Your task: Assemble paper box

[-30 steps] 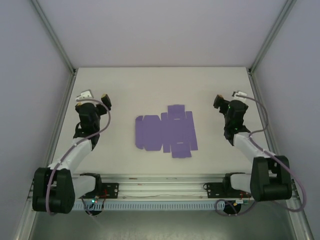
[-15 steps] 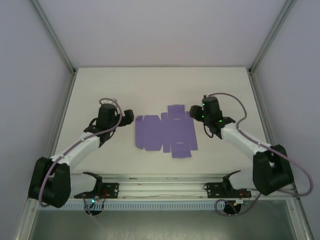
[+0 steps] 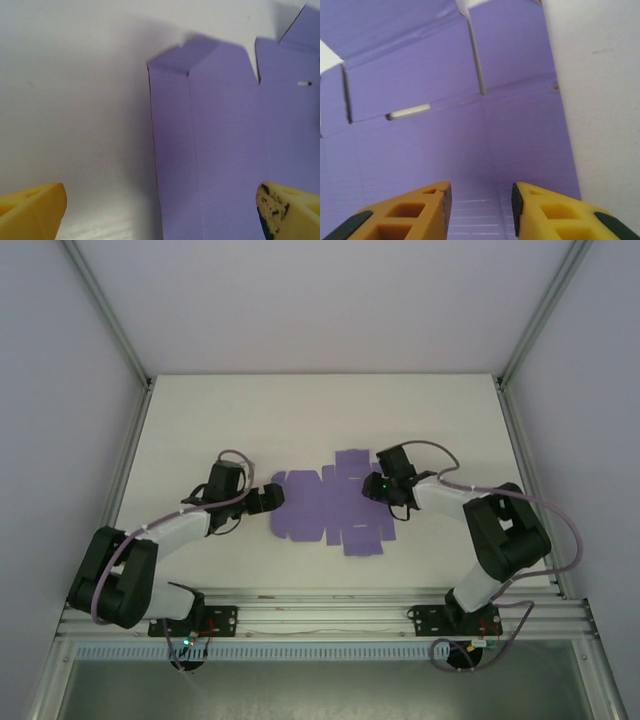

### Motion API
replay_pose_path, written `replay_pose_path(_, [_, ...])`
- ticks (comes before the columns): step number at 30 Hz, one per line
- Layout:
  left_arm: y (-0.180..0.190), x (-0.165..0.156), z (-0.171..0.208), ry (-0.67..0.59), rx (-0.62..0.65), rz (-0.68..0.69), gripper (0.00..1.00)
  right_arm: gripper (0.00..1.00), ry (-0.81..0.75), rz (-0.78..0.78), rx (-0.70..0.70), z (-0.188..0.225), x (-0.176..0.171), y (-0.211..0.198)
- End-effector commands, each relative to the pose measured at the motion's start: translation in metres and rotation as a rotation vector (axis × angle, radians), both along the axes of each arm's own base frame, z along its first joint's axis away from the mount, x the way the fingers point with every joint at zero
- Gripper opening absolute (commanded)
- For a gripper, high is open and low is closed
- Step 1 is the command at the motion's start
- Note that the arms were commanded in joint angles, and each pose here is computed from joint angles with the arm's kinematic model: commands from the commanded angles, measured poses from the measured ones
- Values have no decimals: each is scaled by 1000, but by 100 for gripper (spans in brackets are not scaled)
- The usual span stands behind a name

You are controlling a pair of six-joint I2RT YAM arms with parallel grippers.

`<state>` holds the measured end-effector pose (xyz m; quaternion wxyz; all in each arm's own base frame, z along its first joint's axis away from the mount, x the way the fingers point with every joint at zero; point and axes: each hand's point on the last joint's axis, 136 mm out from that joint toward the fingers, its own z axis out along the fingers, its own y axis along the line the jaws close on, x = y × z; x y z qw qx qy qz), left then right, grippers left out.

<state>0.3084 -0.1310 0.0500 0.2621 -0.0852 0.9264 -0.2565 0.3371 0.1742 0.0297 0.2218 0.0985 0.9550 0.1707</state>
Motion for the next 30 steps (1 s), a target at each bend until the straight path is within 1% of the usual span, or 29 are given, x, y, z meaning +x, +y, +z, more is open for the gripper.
replay_pose_path(1, [-25, 2, 6, -24, -112, -78, 94, 38, 30, -36, 7, -14, -4, -2])
replay_pose_path(5, [-47, 6, 19, -69, -234, -153, 87, 37, 54, -37, 24, -23, -7, 0])
replay_pose_path(7, [-52, 7, 24, -93, -274, -170, 83, 37, 62, -41, 23, -26, -9, -1])
replay_pose_path(12, [-54, 15, 30, -131, -281, -173, 71, 37, 50, -49, 24, -26, -12, -4])
replay_pose_path(14, [-56, 19, 35, -155, -287, -177, 62, 37, 35, -51, 34, -23, -10, -3])
replay_pose_path(20, [-55, 29, 19, -97, -251, -158, 48, 37, -2, -32, 99, -12, -1, 10])
replay_pose_path(23, [-56, 34, 14, -89, -239, -160, 28, 37, -26, -46, 101, -8, 7, 9])
replay_pose_path(25, [-55, 38, 14, -100, -227, -156, 22, 39, -36, -69, 111, -2, 13, 5])
replay_pose_path(26, [-54, 41, 17, -112, -221, -153, 16, 40, -41, -91, 125, 3, 17, 1])
replay_pose_path(27, [-54, 44, 21, -122, -219, -152, 12, 43, -49, -101, 146, 10, 20, -2])
replay_pose_path(28, [-55, 47, 26, -132, -223, -146, 3, 47, -64, -112, 166, 19, 23, -7])
replay_pose_path(29, [-56, 50, 34, -150, -233, -148, 0, 48, -81, -118, 179, 27, 25, -12])
replay_pose_path(30, [-59, 52, 43, -175, -252, -153, 0, 52, -102, -115, 191, 38, 27, -16])
